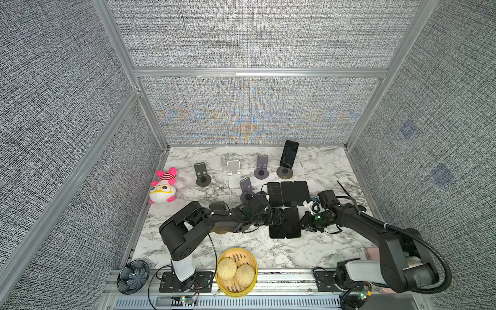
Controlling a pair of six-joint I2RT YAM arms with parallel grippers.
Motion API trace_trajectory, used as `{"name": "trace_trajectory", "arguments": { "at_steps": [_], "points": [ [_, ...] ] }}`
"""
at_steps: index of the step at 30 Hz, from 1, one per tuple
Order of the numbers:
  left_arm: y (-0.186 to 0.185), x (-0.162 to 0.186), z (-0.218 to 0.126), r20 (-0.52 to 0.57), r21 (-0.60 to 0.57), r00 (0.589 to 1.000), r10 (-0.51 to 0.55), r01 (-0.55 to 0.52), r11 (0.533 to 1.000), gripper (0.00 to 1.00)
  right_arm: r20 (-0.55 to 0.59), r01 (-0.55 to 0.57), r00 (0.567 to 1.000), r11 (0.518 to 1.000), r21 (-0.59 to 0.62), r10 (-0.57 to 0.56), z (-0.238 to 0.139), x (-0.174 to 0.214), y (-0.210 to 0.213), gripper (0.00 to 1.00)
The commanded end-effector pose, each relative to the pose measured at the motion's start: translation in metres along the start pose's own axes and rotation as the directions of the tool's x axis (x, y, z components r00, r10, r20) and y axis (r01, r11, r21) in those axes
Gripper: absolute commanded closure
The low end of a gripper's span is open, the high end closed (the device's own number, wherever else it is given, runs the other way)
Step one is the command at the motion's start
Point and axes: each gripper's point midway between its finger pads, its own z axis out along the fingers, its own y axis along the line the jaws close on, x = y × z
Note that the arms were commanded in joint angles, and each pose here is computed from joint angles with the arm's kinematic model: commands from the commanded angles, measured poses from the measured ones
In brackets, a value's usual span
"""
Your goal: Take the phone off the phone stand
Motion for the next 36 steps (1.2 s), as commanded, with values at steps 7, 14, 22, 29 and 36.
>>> {"name": "trace_trajectory", "arguments": {
  "at_steps": [7, 14, 22, 29, 36],
  "points": [
    [-0.002, 0.001, 0.003, -0.004, 0.003, 1.000, -0.001, 0.001, 1.000, 0.01, -0.013, -0.031, 0.999, 0.990, 0.134, 0.033, 0.000, 0.001, -0.028, 0.81],
    [-0.002, 0.000, 0.004, -0.003, 0.002, 1.000, -0.006, 0.006, 1.000, 0.01, -0.019, -0.033, 0.999, 0.991, 0.127, 0.036, 0.002, -0.001, -0.028, 0.79],
    [-0.003, 0.000, 0.006, -0.004, 0.002, 1.000, -0.007, 0.007, 1.000, 0.01, 0.000, -0.026, 1.000, 0.994, 0.106, 0.026, 0.000, -0.007, -0.022, 0.78],
    [-0.004, -0.001, 0.006, -0.001, 0.002, 1.000, -0.012, 0.012, 1.000, 0.01, 0.002, -0.022, 1.000, 0.996, 0.087, 0.022, 0.002, -0.013, -0.018, 0.78],
    [-0.004, -0.002, 0.005, 0.006, 0.000, 1.000, -0.014, 0.014, 1.000, 0.01, -0.002, -0.011, 1.000, 0.998, 0.064, 0.011, 0.004, -0.018, -0.013, 0.78]
  ]
}}
